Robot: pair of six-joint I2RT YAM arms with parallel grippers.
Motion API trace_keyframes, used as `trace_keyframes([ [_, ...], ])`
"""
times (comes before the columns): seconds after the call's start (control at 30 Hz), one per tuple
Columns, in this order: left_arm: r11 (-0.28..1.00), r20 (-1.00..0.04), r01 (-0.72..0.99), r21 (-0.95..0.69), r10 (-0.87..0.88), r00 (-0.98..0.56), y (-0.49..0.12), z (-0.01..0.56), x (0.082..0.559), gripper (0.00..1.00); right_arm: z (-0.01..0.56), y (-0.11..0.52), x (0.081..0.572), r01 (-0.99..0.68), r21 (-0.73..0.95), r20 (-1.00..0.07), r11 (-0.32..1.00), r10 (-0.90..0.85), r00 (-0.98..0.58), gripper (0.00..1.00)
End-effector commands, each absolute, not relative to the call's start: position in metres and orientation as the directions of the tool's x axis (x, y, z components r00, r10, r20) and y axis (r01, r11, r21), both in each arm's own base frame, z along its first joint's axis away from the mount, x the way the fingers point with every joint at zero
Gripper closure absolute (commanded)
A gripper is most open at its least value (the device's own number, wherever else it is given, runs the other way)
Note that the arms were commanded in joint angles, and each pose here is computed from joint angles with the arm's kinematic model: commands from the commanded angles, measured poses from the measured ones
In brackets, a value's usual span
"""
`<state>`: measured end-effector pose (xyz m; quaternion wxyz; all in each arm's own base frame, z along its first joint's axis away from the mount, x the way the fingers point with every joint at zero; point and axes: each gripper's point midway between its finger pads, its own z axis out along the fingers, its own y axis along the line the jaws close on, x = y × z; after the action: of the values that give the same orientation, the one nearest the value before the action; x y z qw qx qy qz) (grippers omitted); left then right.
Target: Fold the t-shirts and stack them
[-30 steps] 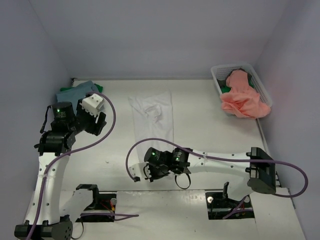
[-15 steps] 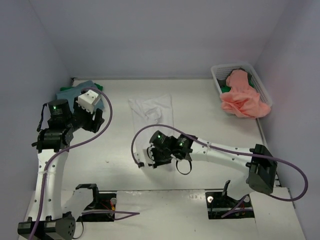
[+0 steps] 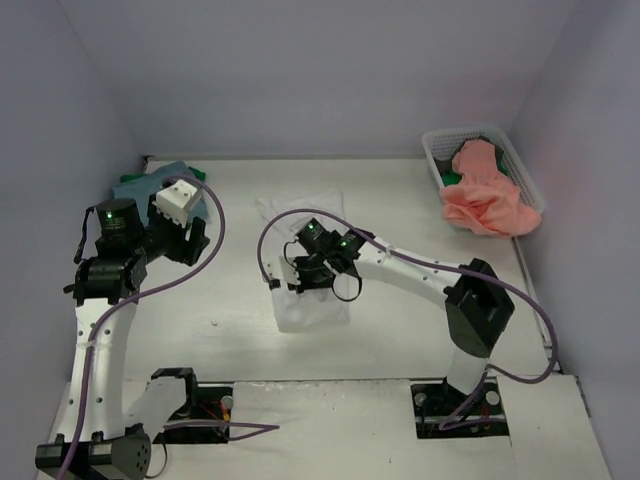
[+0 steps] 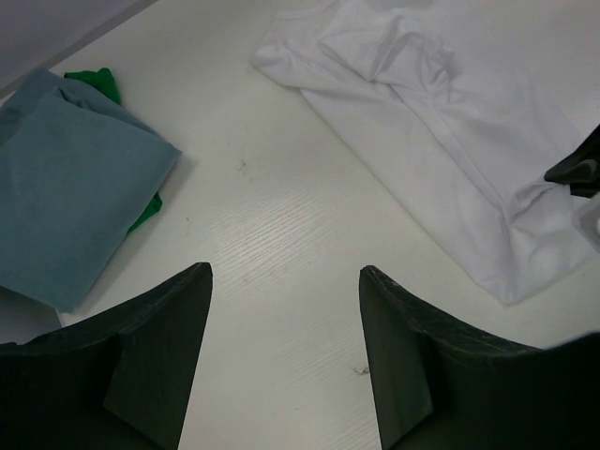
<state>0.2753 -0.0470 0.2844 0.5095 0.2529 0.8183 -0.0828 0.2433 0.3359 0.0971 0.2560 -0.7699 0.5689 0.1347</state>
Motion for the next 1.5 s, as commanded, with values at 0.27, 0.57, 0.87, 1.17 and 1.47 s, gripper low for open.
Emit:
trace_keyframes([
  [0.27, 0.856, -0.908, 0.502, 0.126, 0.303, -0.29, -0.049, 0.302, 0.288, 0.41, 0.103, 0.352, 0.319, -0.94, -0.289, -0.547, -0.179, -0.775, 0.316, 1.0],
  [0.57, 0.856, -0.904, 0.505, 0.11, 0.297, -0.306, -0.048, 0.299, 0.292, 0.41, 0.09, 0.356, 0.35, -0.947, -0.279, -0.56, -0.157, -0.774, 0.294, 1.0],
  [0.87, 0.86, -0.907, 0.501, 0.097, 0.284, -0.311, -0.047, 0.298, 0.293, 0.41, 0.078, 0.367, 0.368, -0.947, -0.283, -0.564, -0.153, -0.772, 0.293, 1.0],
  [1.17, 0.859, -0.91, 0.506, 0.082, 0.271, -0.313, -0.048, 0.299, 0.293, 0.41, 0.07, 0.373, 0.396, -0.943, -0.313, -0.541, -0.118, -0.794, 0.278, 0.89],
  [1.47, 0.857, -0.922, 0.512, 0.05, 0.237, -0.307, -0.05, 0.303, 0.29, 0.42, 0.05, 0.36, 0.451, -0.873, -0.479, -0.449, 0.094, -0.88, 0.152, 0.67],
])
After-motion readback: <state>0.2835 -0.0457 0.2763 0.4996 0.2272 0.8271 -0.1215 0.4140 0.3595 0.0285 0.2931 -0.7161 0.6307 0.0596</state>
